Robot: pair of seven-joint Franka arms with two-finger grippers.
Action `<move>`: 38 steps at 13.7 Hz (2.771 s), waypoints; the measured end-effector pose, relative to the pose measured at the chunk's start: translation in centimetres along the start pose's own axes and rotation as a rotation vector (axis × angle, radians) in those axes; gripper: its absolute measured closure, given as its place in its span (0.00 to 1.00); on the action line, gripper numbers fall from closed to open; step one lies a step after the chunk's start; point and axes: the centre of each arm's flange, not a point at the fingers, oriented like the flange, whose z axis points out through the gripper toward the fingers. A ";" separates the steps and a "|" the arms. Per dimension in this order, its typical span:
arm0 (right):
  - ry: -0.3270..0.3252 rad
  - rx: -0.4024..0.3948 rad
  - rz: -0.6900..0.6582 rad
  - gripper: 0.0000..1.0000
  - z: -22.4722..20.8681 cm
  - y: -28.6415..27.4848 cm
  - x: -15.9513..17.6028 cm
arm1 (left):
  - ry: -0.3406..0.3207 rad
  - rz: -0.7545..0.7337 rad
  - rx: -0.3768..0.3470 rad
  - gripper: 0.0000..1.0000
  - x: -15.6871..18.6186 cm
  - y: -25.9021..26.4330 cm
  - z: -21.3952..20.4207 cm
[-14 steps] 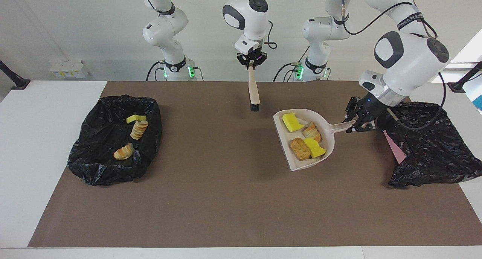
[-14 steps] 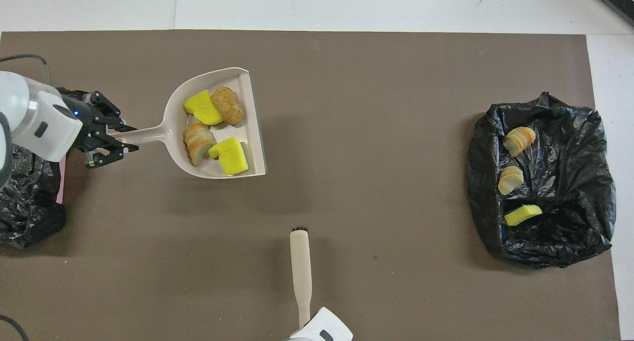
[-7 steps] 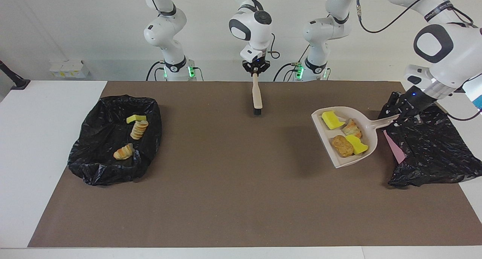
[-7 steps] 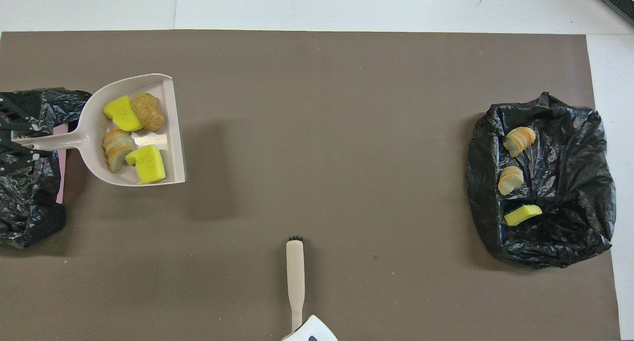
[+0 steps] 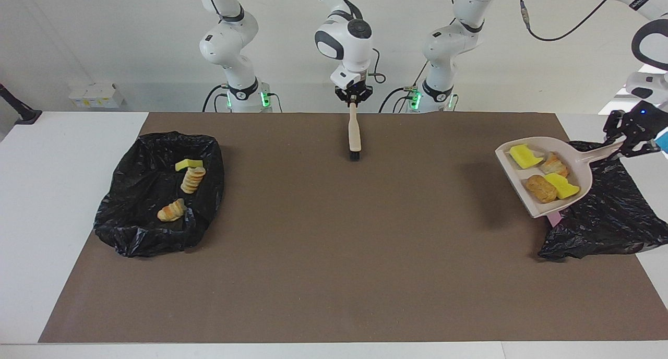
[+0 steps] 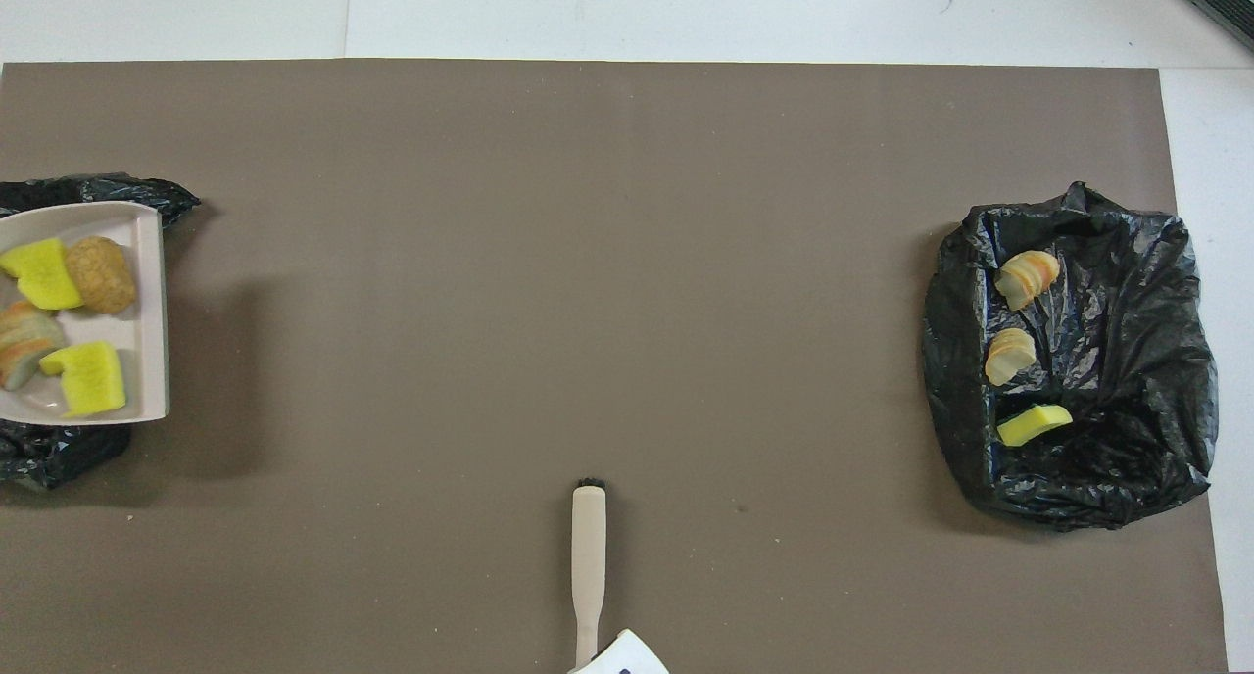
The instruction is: Sweep and dump trash in bin
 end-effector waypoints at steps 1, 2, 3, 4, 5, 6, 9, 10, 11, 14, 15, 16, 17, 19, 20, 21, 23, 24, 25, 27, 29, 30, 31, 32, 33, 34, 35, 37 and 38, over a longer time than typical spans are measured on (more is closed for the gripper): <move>-0.006 0.001 0.006 0.63 0.1 0.1 0.0 | -0.025 -0.007 0.005 0.67 -1.8 0.2 -0.4; -0.012 0.002 0.011 0.63 0.2 0.1 0.0 | -0.059 0.005 0.011 0.67 -3.3 0.2 -1.0; -0.013 0.001 0.013 0.56 0.3 0.2 0.0 | -0.106 0.035 0.016 0.67 -4.5 0.0 -1.6; -0.014 0.001 0.014 0.56 0.3 0.2 0.0 | -0.173 0.069 0.025 0.67 -5.5 -0.4 -2.2; -0.014 0.002 0.015 0.49 0.2 0.2 0.0 | -0.234 0.091 0.032 0.67 -5.9 -0.9 -2.5; -0.013 0.004 0.017 0.40 0.1 0.2 0.1 | -0.290 0.110 0.036 0.67 -6.0 -1.3 -2.7; 0.004 0.049 0.058 0.12 -2.2 0.8 2.1 | -0.461 0.141 0.023 0.67 -5.9 -2.3 -2.6; 0.012 0.071 0.087 0.12 -3.5 1.4 3.3 | -0.501 0.150 0.018 0.67 -5.3 -2.7 -2.3; 0.021 0.095 0.121 0.09 -5.0 2.2 4.8 | -0.548 0.167 0.010 0.67 -4.4 -3.2 -1.9; 0.045 0.132 0.202 0.06 -9.9 5.6 10.4 | -0.683 0.152 0.004 0.67 -1.0 -4.0 -1.1; 0.054 0.120 0.204 0.00 -11.6 6.9 12.2 | -0.731 0.156 0.004 0.67 -0.3 -4.0 -1.4; 0.067 0.108 0.212 0.00 -13.6 8.2 13.8 | -0.771 0.151 0.009 0.67 0.1 -4.0 -2.0; 0.095 0.098 0.225 0.00 -15.7 9.5 15.2 | -0.806 0.143 0.017 0.67 0.2 -3.8 -2.7; 0.175 0.092 0.261 0.00 -20.2 13.2 18.1 | -0.864 0.139 0.030 0.67 0.1 -3.3 -4.5; 0.194 0.092 0.261 0.00 -22.3 15.5 19.3 | -0.879 0.130 0.038 0.67 0.2 -2.9 -5.4; 0.199 0.085 0.245 0.00 -24.1 17.8 20.2 | -0.889 0.112 0.043 0.67 0.5 -2.7 -6.0; 0.200 0.073 0.207 0.00 -27.6 21.7 21.5 | -0.895 0.070 0.051 0.67 1.9 -2.5 -6.6; 0.207 0.066 0.189 0.00 -29.3 23.3 22.0 | -0.893 0.037 0.053 0.67 2.7 -2.5 -6.5; 0.216 0.048 0.172 0.00 -31.0 25.0 22.4 | -0.891 -0.006 0.059 0.67 3.8 -2.6 -6.2; 0.220 0.015 0.153 0.00 -33.9 27.8 23.0 | -0.902 -0.083 0.055 0.67 5.3 -2.5 -5.9; 0.240 0.012 0.144 0.00 -36.5 30.4 23.9 | -0.944 -0.156 0.043 0.67 6.2 -2.1 -6.2; 0.253 0.015 0.143 0.00 -37.5 31.7 24.5 | -0.952 -0.194 0.044 0.67 7.0 -1.8 -6.5; 0.263 0.018 0.149 0.00 -38.2 32.7 25.3 | -0.954 -0.225 0.046 0.67 7.9 -1.6 -6.7; 0.273 0.021 0.165 0.00 -38.8 33.6 26.1 | -0.942 -0.266 0.049 0.67 8.9 -1.4 -6.8; 0.273 0.022 0.180 0.00 -39.3 34.3 26.8 | -0.914 -0.311 0.053 0.67 9.9 -1.2 -6.6; 0.264 0.020 0.190 0.00 -39.5 34.8 27.4 | -0.877 -0.361 0.054 0.67 10.8 -1.0 -6.3; 0.256 0.016 0.199 0.00 -39.7 35.2 27.9 | -0.842 -0.406 0.053 0.67 11.8 -0.9 -6.0; 0.256 0.008 0.212 0.00 -40.0 35.8 28.8 | -0.789 -0.487 0.060 0.67 14.5 -0.6 -5.7; 0.255 0.008 0.224 0.00 -40.1 36.4 29.2 | -0.757 -0.529 0.065 0.67 16.6 -0.4 -5.5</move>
